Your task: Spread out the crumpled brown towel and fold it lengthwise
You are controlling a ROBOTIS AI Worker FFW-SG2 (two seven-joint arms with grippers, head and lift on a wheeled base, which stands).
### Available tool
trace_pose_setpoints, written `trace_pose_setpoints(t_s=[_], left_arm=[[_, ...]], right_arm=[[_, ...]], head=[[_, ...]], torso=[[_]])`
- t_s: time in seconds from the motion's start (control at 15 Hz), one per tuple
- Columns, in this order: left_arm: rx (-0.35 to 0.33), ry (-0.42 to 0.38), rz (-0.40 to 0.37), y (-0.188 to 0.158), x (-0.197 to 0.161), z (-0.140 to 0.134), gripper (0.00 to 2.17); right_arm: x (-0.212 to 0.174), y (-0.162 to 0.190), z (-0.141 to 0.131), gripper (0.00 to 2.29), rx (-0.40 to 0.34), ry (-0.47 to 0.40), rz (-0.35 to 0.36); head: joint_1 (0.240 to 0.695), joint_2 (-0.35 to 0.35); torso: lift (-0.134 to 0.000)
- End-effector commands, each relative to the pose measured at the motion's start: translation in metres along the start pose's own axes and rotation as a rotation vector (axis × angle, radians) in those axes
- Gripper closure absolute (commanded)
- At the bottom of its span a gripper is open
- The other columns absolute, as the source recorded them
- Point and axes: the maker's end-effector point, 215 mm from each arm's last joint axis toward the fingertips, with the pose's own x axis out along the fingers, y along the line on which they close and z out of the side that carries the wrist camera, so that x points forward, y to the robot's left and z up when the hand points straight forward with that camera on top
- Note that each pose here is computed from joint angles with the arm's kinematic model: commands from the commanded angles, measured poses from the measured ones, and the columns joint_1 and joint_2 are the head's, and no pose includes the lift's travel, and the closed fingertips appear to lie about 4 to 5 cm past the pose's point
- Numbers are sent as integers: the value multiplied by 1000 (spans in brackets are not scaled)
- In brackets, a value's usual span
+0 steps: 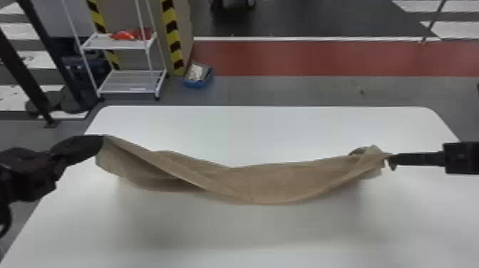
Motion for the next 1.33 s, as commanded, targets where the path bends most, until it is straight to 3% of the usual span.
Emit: trace_pose_setpoints(t_s=[0.0,0.27,0.4,0.53,0.6,0.8,0.93,1.13,1.27], left_arm=[[-23,-2,11,11,8,6,1345],[-91,14,35,32,49,21,1345],[-94,39,32,35,88,36,1345],[-74,57,48,43,130,63,1345],[-67,75,53,47,147,72,1345],[-19,78,71,64,183,117,1345],[1,31,88,77,195,156,1345],[-1,-17,89,87,187,186,1345],[-4,-20,80,88,172,163,1345]], right_arm=[[-1,0,33,1359,23,-50,5],[9,-10,66,1359,77,-65,-11],[20,-19,101,1362,-33,-80,-68],[25,-34,158,1362,-148,-140,-119],[24,-40,181,1362,-186,-167,-139],[6,-51,253,1362,-308,-263,-226],[-18,-52,297,1362,-325,-323,-246],[-45,-62,308,1362,-310,-359,-249],[-43,-73,268,1362,-304,-330,-231]], head=[[695,21],[695,31],[680,36],[652,25],[610,10],[539,-10],[466,-23],[393,-28],[362,-33]], torso=[[-120],[-120],[-120],[-120],[-120],[-120],[-120],[-120],[-120]])
